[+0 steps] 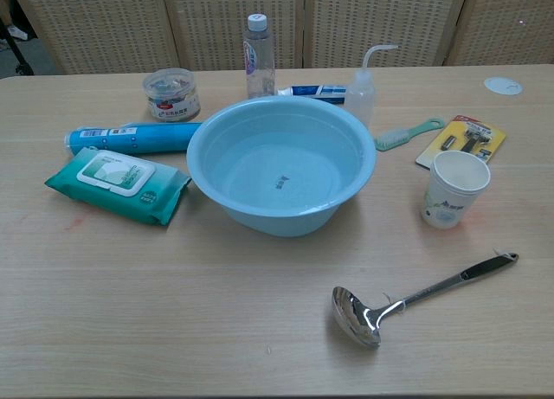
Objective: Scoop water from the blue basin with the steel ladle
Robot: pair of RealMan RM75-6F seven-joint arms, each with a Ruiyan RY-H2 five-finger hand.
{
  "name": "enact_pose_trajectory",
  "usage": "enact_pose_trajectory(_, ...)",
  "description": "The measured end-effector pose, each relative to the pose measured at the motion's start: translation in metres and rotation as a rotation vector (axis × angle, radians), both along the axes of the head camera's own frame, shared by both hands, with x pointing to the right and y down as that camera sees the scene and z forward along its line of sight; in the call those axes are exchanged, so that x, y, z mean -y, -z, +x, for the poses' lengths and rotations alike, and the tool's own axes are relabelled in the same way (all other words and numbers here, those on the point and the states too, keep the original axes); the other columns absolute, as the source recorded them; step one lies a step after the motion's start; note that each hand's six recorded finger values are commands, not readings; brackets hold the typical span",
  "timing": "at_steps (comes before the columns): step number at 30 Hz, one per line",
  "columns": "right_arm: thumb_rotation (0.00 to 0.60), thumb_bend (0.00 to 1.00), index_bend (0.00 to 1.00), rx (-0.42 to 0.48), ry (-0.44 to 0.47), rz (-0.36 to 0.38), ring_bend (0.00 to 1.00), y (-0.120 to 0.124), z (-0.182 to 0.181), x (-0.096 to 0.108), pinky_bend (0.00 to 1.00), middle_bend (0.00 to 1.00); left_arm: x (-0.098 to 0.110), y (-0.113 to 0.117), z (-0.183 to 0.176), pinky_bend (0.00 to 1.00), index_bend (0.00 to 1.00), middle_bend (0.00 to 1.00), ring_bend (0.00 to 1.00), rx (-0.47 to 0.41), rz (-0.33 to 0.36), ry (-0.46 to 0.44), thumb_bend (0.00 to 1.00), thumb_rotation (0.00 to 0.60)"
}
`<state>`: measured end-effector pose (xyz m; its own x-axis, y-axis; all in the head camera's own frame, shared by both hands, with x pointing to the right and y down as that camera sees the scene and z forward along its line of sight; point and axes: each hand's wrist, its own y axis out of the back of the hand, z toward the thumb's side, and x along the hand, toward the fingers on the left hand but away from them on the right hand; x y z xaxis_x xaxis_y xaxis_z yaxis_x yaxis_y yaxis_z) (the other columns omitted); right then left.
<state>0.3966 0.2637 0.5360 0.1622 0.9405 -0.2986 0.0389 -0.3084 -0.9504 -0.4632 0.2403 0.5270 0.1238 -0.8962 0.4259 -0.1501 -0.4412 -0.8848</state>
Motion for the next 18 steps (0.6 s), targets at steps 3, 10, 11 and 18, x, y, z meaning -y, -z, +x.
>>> enact_pose_trajectory(3, 0.6, 0.0, 0.0, -0.006, 0.004, -0.008, 0.0, -0.002, 0.0, -0.001, 0.0, 0.0, 0.0, 0.001, -0.001, 0.0, 0.0, 0.0, 0.0, -0.002, 0.001, 0.004, 0.0, 0.6)
enact_pose_trajectory(10, 0.6, 0.0, 0.0, 0.04, 0.066, -0.039, 0.0, -0.008, -0.015, 0.001, 0.0, 0.01, 0.0, 0.002, -0.002, 0.0, 0.0, 0.0, 0.0, -0.004, 0.008, 0.006, 0.0, 0.6)
enact_pose_trajectory(11, 0.6, 0.0, 0.0, 0.05, 0.082, -0.047, 0.01, -0.01, -0.018, 0.002, 0.0, 0.05, 0.0, 0.002, -0.002, 0.0, 0.0, 0.0, 0.0, -0.003, 0.008, 0.006, 0.0, 0.6)
enact_pose_trajectory(18, 0.6, 0.0, 0.03, 0.135, 0.212, -0.176, 0.65, -0.041, -0.047, 0.012, 0.85, 0.64, 0.003, -0.001, -0.003, 0.0, 0.0, 0.0, 0.0, 0.006, 0.001, 0.015, 0.0, 0.6)
